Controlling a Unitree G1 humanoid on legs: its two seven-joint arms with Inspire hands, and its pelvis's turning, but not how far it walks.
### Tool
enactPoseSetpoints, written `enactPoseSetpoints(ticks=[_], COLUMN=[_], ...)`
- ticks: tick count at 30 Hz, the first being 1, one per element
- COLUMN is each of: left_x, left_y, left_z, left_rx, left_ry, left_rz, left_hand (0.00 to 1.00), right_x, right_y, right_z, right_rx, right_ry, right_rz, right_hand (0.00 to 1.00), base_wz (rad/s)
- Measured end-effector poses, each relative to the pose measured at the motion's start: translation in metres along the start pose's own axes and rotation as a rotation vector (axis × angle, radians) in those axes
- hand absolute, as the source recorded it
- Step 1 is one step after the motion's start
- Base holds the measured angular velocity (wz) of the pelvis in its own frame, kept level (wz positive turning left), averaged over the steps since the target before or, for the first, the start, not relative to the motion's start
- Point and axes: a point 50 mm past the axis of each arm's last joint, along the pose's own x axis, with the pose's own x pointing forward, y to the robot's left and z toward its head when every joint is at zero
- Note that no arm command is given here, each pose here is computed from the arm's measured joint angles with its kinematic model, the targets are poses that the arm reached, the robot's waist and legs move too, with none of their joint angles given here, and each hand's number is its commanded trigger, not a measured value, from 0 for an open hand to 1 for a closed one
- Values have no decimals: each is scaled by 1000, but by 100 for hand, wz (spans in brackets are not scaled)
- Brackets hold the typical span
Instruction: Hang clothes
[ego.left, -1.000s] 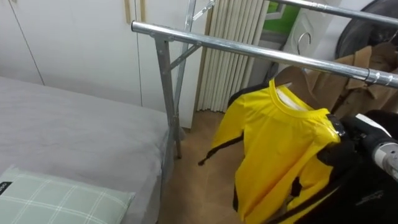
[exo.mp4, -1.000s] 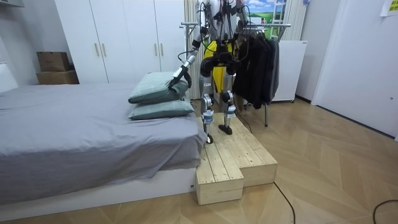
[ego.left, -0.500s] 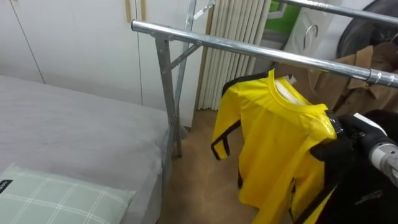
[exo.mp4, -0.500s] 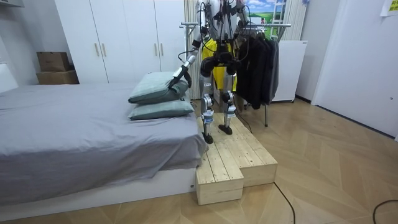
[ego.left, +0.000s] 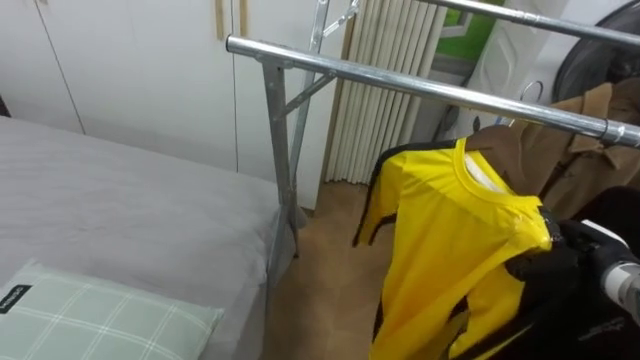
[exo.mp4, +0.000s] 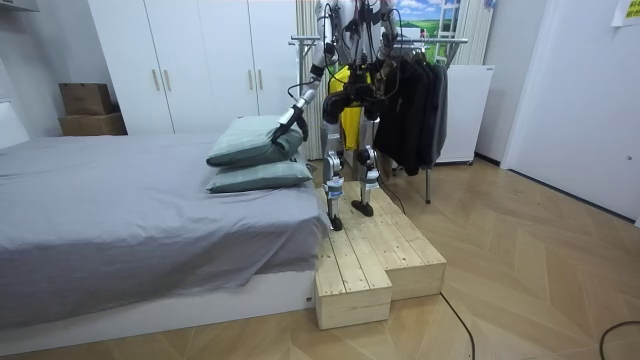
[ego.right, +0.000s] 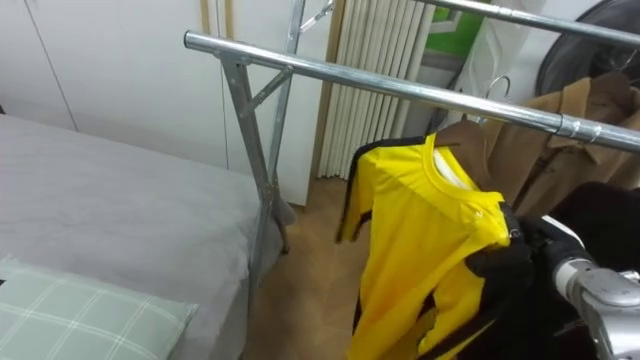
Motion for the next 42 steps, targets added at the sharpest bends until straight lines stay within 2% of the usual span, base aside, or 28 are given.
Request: enactPoseSetpoints(ticks=[25, 42], left_x=[-2, 2], left_y=[-3, 5], left_z=[5, 10], left_rx=[27, 27], left_ry=[-40, -61], left_rz=[-4, -29], left_hand=[0, 0], right_x=[3, 3], right_y=[-5, -7], right_z=[-17, -32], right_rx=[46, 79], right_ry=[102, 180], right_rz=[-34, -42], right_hand=[100, 100], base_wz=[2, 1])
